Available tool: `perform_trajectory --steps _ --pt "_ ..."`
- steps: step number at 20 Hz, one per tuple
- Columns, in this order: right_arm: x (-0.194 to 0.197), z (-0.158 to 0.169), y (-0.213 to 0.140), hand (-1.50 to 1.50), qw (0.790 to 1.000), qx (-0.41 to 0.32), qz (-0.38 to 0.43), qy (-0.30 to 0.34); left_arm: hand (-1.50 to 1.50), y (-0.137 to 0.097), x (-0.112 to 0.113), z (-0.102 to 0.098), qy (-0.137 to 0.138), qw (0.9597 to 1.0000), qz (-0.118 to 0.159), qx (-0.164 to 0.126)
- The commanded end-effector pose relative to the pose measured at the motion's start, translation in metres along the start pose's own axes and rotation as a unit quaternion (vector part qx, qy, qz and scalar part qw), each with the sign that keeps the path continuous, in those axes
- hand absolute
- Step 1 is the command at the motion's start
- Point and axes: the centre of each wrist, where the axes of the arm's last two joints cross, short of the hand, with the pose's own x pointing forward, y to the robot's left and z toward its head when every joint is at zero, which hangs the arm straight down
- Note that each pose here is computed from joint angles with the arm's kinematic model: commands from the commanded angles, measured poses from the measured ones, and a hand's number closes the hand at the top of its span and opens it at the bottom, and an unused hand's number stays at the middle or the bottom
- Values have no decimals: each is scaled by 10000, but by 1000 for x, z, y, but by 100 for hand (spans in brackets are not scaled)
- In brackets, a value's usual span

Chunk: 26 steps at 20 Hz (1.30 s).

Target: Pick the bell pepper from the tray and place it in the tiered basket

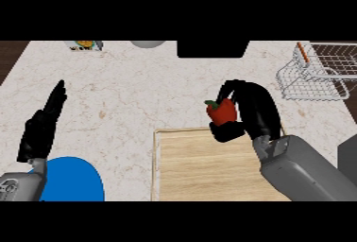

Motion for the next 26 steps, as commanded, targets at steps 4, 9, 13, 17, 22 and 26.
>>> perform_trajectory --steps 4,9,13,17,22,26 --pt "8 1 -67 150 9880 -1478 -364 -277 0 3 -12 16 1 10000 1 -45" --pt "32 1 -140 150 9761 -2074 622 -162 0 3 0 -6 -8 10000 -30 -84" --pt "17 -6 -162 150 9832 -1750 507 -125 0 -23 -6 -5 -127 9999 -5 -26" --pt "-8 -25 -188 150 9859 -1667 -81 -135 0 -3 2 11 -59 9999 -98 -100" --pt "-17 -65 -187 150 9837 -1664 672 -117 0 -24 11 -3 -59 9999 46 -91" --pt "-48 -74 -194 150 9680 -1953 1578 53 0 -5 2 -7 -142 9998 -12 -115"
